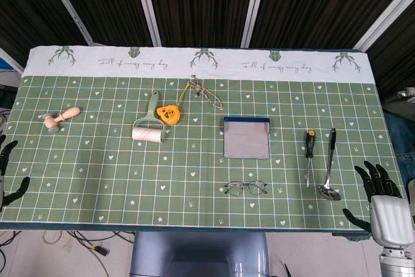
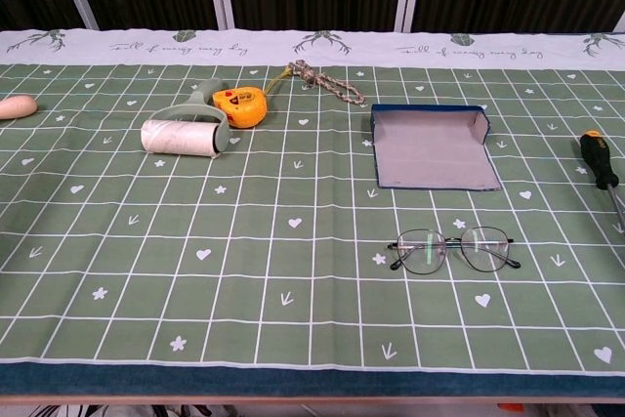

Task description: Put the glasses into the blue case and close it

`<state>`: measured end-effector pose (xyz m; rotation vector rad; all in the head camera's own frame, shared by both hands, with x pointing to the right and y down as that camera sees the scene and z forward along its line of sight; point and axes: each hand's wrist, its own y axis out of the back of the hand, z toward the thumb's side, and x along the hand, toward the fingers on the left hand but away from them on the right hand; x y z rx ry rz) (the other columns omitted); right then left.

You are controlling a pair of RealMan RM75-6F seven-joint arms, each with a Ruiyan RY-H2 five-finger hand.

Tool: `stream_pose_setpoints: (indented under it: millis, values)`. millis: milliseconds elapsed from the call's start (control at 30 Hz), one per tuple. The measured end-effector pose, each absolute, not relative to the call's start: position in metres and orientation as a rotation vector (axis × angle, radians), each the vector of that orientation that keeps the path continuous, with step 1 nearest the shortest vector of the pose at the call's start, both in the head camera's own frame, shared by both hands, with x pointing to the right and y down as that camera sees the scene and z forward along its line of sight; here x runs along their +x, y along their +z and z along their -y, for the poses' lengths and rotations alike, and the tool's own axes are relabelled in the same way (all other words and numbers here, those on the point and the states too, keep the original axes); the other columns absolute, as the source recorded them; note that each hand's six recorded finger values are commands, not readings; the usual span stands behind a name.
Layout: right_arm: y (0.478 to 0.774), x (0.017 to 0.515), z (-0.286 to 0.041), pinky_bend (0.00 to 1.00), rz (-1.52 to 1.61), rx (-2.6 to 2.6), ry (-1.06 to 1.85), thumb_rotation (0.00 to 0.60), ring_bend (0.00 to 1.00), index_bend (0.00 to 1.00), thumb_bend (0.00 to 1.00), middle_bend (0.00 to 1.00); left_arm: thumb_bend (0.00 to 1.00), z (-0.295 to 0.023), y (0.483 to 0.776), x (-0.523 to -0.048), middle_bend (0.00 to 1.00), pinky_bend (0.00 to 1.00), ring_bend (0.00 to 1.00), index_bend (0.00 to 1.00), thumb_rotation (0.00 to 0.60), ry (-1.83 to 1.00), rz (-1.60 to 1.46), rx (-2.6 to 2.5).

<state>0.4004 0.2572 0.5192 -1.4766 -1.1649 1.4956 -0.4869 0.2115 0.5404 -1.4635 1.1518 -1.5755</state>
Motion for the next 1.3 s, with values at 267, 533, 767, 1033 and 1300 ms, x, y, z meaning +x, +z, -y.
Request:
stream_pose_setpoints:
  millis: [267, 533, 767, 1033, 1300]
  values:
    - [0.53, 0.397, -0.263, 0.23, 1.147, -1.613, 1.555, 0.6, 0.07, 0.21, 0.11, 0.11, 0.31, -0.213, 0.541, -0.484, 0.0, 0.0, 0.0, 0.1, 0.6, -1.566, -1.123, -1.459]
    - [0.556, 0.386, -0.247, 0.23, 1.001, -1.787, 1.627, 0.6, 0.08, 0.32, 0.1, 0.12, 0.31, -0.213, 0.542, -0.485, 0.0, 0.0, 0.0, 0.1, 0.6, -1.579, -1.134, -1.474]
    - [0.589, 0.363, -0.226, 0.23, 0.941, -1.96, 1.664, 0.6, 0.08, 0.36, 0.17, 0.12, 0.31, -0.213, 0.542, -0.484, 0.0, 0.0, 0.0, 0.1, 0.6, -1.574, -1.135, -1.484]
    - [0.629, 0.319, -0.203, 0.23, 0.867, -2.073, 1.606, 0.6, 0.08, 0.38, 0.21, 0.12, 0.31, -0.213, 0.542, -0.485, 0.0, 0.0, 0.0, 0.1, 0.6, -1.576, -1.145, -1.495]
    - [0.651, 0.294, -0.201, 0.23, 0.873, -2.093, 1.604, 0.6, 0.08, 0.41, 0.28, 0.12, 0.31, -0.213, 0.542, -0.485, 0.0, 0.0, 0.0, 0.1, 0.6, -1.579, -1.148, -1.501]
